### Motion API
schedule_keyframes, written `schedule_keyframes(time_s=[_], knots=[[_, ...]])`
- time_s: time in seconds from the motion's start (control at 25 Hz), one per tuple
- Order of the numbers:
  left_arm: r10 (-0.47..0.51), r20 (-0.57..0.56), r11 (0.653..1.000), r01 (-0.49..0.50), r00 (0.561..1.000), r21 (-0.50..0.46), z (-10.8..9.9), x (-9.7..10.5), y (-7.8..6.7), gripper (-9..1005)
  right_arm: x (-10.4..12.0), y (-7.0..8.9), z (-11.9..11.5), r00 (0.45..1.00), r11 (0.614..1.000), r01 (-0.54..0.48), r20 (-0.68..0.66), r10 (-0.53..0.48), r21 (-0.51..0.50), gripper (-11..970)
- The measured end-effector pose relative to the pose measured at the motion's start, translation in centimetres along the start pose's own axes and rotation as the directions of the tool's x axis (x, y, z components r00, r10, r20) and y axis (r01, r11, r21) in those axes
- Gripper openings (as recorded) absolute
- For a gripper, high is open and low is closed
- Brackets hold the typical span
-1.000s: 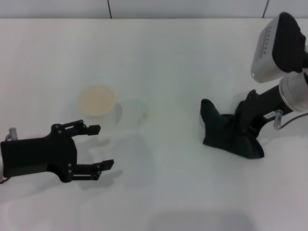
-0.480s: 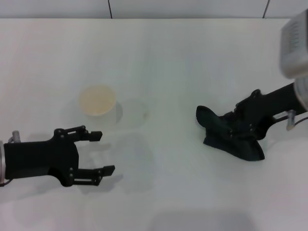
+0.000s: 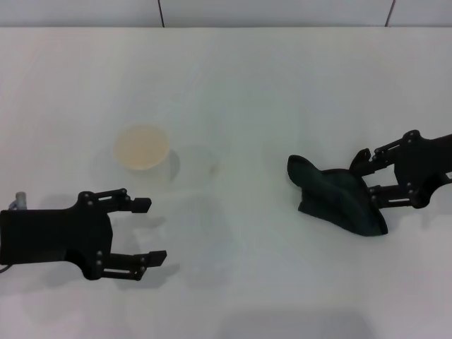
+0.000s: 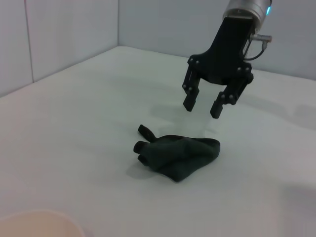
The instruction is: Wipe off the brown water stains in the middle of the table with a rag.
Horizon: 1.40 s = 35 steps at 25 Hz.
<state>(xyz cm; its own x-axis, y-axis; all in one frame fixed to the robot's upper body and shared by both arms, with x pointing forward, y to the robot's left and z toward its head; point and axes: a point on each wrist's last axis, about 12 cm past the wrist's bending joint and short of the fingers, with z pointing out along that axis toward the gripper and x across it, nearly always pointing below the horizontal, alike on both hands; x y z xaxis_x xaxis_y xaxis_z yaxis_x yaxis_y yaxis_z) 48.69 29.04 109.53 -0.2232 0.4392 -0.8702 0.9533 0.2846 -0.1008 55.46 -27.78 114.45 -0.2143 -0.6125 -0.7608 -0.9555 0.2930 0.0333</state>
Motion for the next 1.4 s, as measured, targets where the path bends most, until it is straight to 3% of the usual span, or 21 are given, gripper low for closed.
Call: schedule_keyframes(time_s=[0.16, 0.8, 1.4], knots=[[-0.001, 0.010, 1.000, 0.001, 1.000, -0.006, -0.6, 0.1, 0.0, 894, 0.6, 0.2, -0.4, 0.998, 1.000, 0.010, 0.068, -0.009, -0.005, 427], [0.004, 0.013, 1.000, -0.004, 1.000, -0.006, -0.6, -0.1, 0.1, 894, 1.0, 0.4, 0.2, 0.997, 0.999, 0.020, 0.073, -0.017, -0.038, 427], [-0.004, 0.032, 1.000, 0.004, 0.999, -0.027, -0.7, -0.3, 0.9, 894, -0.4, 0.0, 0.8, 0.994, 0.997, 0.048, 0.097, -0.043, -0.055, 427]])
